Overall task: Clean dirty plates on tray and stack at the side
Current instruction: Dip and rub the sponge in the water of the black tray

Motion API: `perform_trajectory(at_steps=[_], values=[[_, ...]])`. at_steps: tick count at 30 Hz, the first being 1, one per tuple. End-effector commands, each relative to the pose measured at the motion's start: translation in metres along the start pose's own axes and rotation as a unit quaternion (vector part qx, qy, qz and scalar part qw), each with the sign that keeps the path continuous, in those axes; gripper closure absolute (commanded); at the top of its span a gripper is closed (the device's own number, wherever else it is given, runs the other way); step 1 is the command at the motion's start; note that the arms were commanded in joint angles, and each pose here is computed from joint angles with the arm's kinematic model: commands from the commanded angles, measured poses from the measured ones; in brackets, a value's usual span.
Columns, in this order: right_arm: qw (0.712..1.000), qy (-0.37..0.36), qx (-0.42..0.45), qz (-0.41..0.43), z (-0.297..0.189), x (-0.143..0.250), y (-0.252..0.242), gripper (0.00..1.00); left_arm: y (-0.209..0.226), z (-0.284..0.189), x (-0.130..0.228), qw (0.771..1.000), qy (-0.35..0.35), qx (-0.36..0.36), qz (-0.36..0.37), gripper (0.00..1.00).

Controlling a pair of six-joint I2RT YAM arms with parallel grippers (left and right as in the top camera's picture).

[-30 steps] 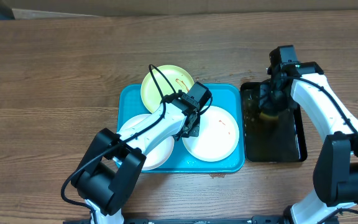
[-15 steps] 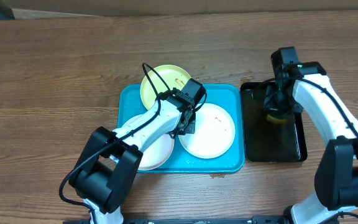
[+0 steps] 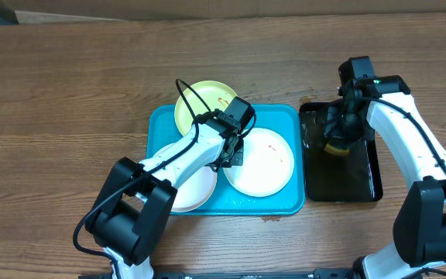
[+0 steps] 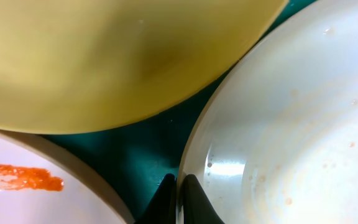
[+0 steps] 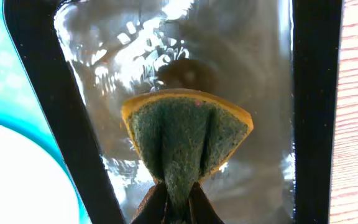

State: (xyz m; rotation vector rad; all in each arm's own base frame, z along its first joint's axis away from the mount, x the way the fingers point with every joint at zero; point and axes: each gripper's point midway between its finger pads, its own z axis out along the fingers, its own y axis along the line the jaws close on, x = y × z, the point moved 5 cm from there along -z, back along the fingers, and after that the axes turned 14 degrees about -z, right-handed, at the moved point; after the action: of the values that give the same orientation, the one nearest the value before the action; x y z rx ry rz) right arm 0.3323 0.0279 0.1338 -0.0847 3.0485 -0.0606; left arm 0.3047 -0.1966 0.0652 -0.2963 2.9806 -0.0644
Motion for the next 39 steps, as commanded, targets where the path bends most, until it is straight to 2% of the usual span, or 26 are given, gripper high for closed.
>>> perform_trajectory(at_steps=[1, 20, 21, 22, 23, 24, 29, 34, 37, 38, 39], values=[[1.0, 0.001, 0.0, 0.005, 0.003, 0.008, 0.0, 0.96, -0.003, -0.003, 0.0, 1.0, 0.006, 0.017, 0.004, 0.96], [1.0, -0.019, 0.001, 0.006, 0.061, 0.026, 0.002, 0.96, -0.004, -0.003, -0.001, 1.0, 0.004, 0.02, 0.004, 0.96], [1.0, -0.018, 0.0, 0.006, 0.062, 0.026, 0.002, 0.89, -0.004, -0.003, 0.0, 1.0, 0.004, 0.02, 0.004, 0.96], [1.0, -0.018, 0.0, 0.006, 0.062, 0.027, 0.002, 0.7, -0.004, -0.003, 0.0, 1.0, 0.004, 0.02, 0.004, 0.96], [1.0, -0.016, -0.001, 0.006, 0.062, 0.027, 0.002, 0.58, -0.004, -0.003, 0.0, 1.0, 0.004, 0.02, 0.004, 0.96], [1.0, -0.012, -0.002, 0.006, 0.062, 0.029, 0.002, 0.53, -0.004, -0.003, 0.0, 1.0, 0.004, 0.02, 0.004, 0.96], [1.0, 0.019, -0.004, 0.024, 0.062, 0.041, 0.003, 0.47, -0.004, -0.003, 0.0, 1.0, 0.005, 0.019, 0.004, 0.96], [0.999, 0.029, -0.024, 0.029, 0.065, 0.047, 0.008, 0.46, -0.004, -0.003, 0.0, 1.0, 0.005, 0.019, 0.004, 0.95], [0.998, 0.042, -0.024, 0.034, 0.07, 0.055, 0.008, 0.49, -0.004, -0.003, 0.0, 1.0, 0.005, 0.019, 0.004, 0.95], [0.998, 0.044, -0.023, 0.033, 0.072, 0.057, 0.008, 0.54, -0.004, -0.003, 0.0, 1.0, 0.005, 0.019, 0.004, 0.96], [0.998, 0.046, -0.023, 0.033, 0.075, 0.06, 0.008, 0.71, -0.004, -0.003, 0.0, 1.0, 0.005, 0.019, 0.004, 0.95]])
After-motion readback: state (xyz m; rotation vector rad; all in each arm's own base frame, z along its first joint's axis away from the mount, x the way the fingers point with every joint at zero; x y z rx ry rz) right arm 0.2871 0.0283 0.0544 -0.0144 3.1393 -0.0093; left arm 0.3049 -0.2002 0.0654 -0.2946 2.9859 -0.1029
